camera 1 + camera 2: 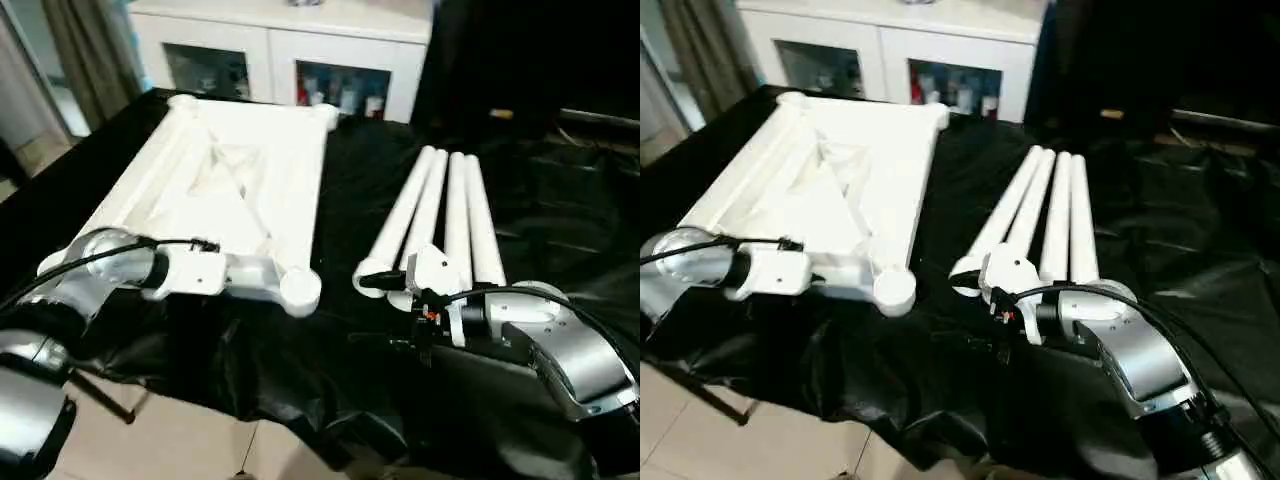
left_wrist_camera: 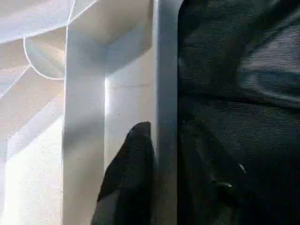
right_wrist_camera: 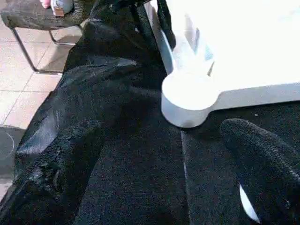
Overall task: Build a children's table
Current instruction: Move table base
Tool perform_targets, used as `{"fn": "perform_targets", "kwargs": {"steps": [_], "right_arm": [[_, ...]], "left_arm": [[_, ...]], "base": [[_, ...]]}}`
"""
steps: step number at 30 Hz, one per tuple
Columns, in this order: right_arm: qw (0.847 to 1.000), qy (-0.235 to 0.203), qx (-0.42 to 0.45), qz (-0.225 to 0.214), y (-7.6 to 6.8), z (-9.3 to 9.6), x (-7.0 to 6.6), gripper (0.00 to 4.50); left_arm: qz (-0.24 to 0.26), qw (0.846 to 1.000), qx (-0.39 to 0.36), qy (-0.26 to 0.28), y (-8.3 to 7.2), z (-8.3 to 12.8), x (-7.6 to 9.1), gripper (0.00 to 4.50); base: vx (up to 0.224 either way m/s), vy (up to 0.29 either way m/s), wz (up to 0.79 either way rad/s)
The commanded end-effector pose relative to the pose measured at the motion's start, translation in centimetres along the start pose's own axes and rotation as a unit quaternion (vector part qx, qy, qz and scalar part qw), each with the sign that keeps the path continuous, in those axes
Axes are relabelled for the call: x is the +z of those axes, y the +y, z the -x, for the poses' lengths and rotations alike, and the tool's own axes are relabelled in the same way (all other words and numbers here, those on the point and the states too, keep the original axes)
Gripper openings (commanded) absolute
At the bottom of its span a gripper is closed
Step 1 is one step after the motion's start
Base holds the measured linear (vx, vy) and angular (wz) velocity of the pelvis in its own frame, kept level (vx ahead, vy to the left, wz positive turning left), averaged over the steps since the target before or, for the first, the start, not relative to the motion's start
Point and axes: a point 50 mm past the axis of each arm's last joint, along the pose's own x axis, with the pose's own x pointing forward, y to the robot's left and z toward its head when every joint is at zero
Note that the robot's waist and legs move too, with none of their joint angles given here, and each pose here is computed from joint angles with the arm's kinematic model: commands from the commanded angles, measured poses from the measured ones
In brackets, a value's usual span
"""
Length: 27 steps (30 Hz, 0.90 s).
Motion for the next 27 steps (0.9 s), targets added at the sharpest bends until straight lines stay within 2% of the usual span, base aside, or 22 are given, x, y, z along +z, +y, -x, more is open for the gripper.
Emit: {"fn": "perform_targets", "kwargs": {"steps": [1, 3, 4, 7, 8, 9, 12, 13, 15, 17, 18, 19, 20, 21, 22, 23, 25, 26, 27], "right_arm": [[1.000, -0.006, -0.011, 0.017, -0.6, 0.3, 0.7, 4.50], [1.000, -0.010, -0.014, 0.016, -0.7, 0.4, 0.8, 4.50], [1.000, -0.018, -0.021, 0.012, -0.8, 0.6, 1.0, 4.50], [0.998, -0.046, -0.038, -0.004, -1.0, 1.3, 1.6, 4.50], [0.998, -0.050, -0.041, -0.006, -1.0, 1.4, 1.7, 4.50], [0.996, -0.071, -0.051, -0.020, -0.8, 1.8, 2.2, 4.50], [0.995, -0.082, -0.056, -0.029, -0.6, 2.1, 2.4, 4.50], [0.994, -0.086, -0.063, -0.036, -0.3, 2.3, 2.4, 4.50], [0.992, -0.085, -0.081, -0.038, -0.2, 2.4, 2.2, 4.50], [0.985, -0.072, -0.147, -0.048, -0.4, 2.2, 1.4, 4.50], [0.980, -0.064, -0.182, -0.052, -0.7, 2.1, 1.0, 4.50], [0.962, -0.054, -0.260, -0.064, -1.5, 2.0, 0.2, 4.50], [0.950, -0.050, -0.300, -0.071, -2.0, 1.9, -0.3, 4.50], [0.929, -0.042, -0.357, -0.088, -2.6, 1.9, -0.9, 4.50], [0.901, -0.054, -0.417, -0.106, -3.1, 2.1, -1.3, 4.50], [0.894, -0.067, -0.429, -0.111, -3.1, 2.1, -1.3, 4.50], [0.869, -0.100, -0.465, -0.134, -3.2, 2.1, -1.3, 4.50], [0.859, -0.115, -0.478, -0.145, -3.1, 2.0, -1.3, 4.50], [0.856, -0.118, -0.482, -0.147, -3.1, 1.9, -1.2, 4.50]], "left_arm": [[-0.003, 0.999, 0.030, -0.015, 0.3, 0.9, 0.2, 1.52], [-0.002, 0.998, 0.048, -0.028, 0.6, 1.1, 0.4, 1.62], [0.018, 0.995, 0.081, -0.055, 1.3, 1.6, 0.8, 1.62], [0.082, 0.973, 0.163, -0.140, 2.8, 2.9, 2.0, 1.62], [0.094, 0.968, 0.173, -0.154, 2.9, 3.1, 2.2, 1.62], [0.140, 0.946, 0.208, -0.205, 3.1, 3.9, 2.6, 1.62], [0.176, 0.930, 0.225, -0.233, 2.9, 4.4, 2.6, 1.62], [0.216, 0.906, 0.267, -0.250, 2.6, 4.8, 2.2, 1.62], [0.248, 0.883, 0.310, -0.250, 2.4, 5.0, 1.7, 1.62], [0.249, 0.852, 0.399, -0.230, 1.9, 5.1, 1.5, 1.62], [0.277, 0.835, 0.429, -0.208, 1.8, 4.7, 1.1, 1.62], [0.324, 0.802, 0.462, -0.197, 1.5, 4.1, 1.1, 1.62], [0.345, 0.785, 0.474, -0.201, 1.4, 3.8, 1.3, 1.62], [0.367, 0.765, 0.490, -0.200, 1.2, 3.4, 1.5, 1.62], [0.381, 0.736, 0.518, -0.212, 0.9, 2.8, 2.4, 1.62], [0.382, 0.728, 0.526, -0.219, 0.9, 2.7, 2.8, 1.62], [0.396, 0.708, 0.539, -0.227, 0.8, 2.0, 3.6, 1.62], [0.395, 0.704, 0.545, -0.227, 0.9, 1.5, 4.2, 1.62], [0.395, 0.702, 0.548, -0.226, 0.9, 1.3, 4.4, 1.62]], "base": [[0.000, 0.000, 0.00], [0.000, 0.000, 0.00], [0.000, 0.000, 0.00], [0.000, 0.000, 0.00], [0.000, 0.000, 0.00], [0.000, 0.000, 0.00], [0.000, 0.000, 0.00], [0.000, 0.000, 0.00], [0.000, 0.000, 0.00], [0.000, 0.000, 0.00], [0.000, 0.000, 0.00], [0.000, 0.000, 0.00], [0.000, 0.000, 0.00], [0.000, 0.000, 0.00], [0.000, 0.000, 0.00], [0.000, 0.000, 0.00], [0.000, 0.000, 0.00], [0.000, 0.000, 0.00], [0.000, 0.000, 0.00]]}}
